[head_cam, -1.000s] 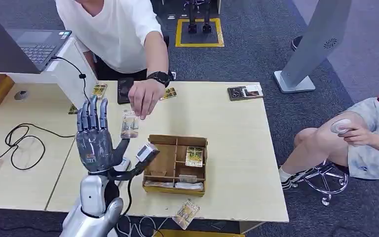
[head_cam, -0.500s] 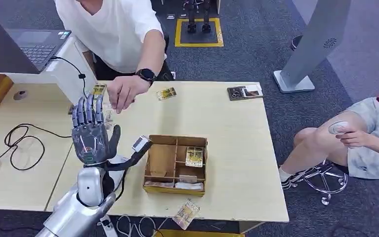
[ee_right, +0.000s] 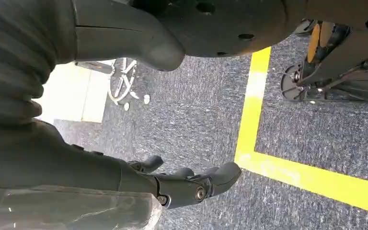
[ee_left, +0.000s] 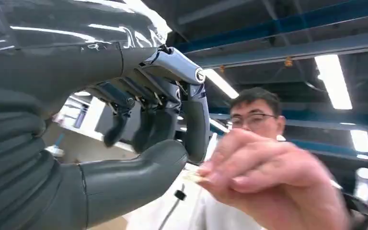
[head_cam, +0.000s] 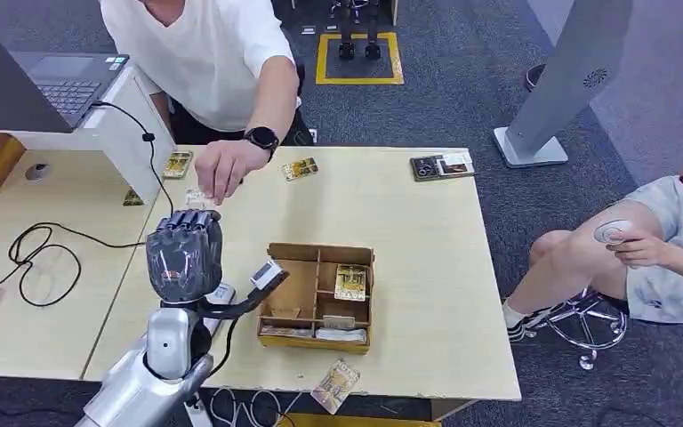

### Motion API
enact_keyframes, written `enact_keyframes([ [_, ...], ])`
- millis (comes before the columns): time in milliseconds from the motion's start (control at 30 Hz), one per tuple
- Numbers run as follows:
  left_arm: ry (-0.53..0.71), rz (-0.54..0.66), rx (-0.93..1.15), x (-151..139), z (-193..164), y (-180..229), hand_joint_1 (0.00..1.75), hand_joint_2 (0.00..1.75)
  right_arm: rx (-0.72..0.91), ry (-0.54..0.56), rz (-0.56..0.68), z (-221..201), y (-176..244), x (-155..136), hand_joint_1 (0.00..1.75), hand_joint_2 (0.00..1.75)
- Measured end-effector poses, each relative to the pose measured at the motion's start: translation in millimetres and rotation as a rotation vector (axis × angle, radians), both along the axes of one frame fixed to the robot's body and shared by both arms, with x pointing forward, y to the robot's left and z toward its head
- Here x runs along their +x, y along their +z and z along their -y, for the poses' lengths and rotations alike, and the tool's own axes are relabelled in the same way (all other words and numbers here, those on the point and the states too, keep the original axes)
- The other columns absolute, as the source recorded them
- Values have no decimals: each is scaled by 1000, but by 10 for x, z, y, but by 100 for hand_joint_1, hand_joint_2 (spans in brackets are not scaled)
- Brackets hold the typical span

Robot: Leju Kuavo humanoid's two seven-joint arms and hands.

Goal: Pass the card to the sensor for recognition and then transmit it.

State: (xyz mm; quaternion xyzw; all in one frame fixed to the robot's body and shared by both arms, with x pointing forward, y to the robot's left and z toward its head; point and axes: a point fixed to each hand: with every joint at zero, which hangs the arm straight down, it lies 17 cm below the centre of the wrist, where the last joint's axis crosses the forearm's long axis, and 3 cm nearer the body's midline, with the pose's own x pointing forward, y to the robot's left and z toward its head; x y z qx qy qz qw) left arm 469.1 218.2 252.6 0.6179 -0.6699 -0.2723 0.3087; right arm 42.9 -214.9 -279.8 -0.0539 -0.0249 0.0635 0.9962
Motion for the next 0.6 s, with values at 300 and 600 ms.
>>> enact_keyframes([
  [300, -14, -7, -22, -43, 44, -21, 0, 175, -1, -1, 0, 2, 0, -1, 0, 175],
  [600, -42, -11, -31, -57, 107, -28, 0, 175, -2, -1, 1, 4, 0, 1, 0, 175],
])
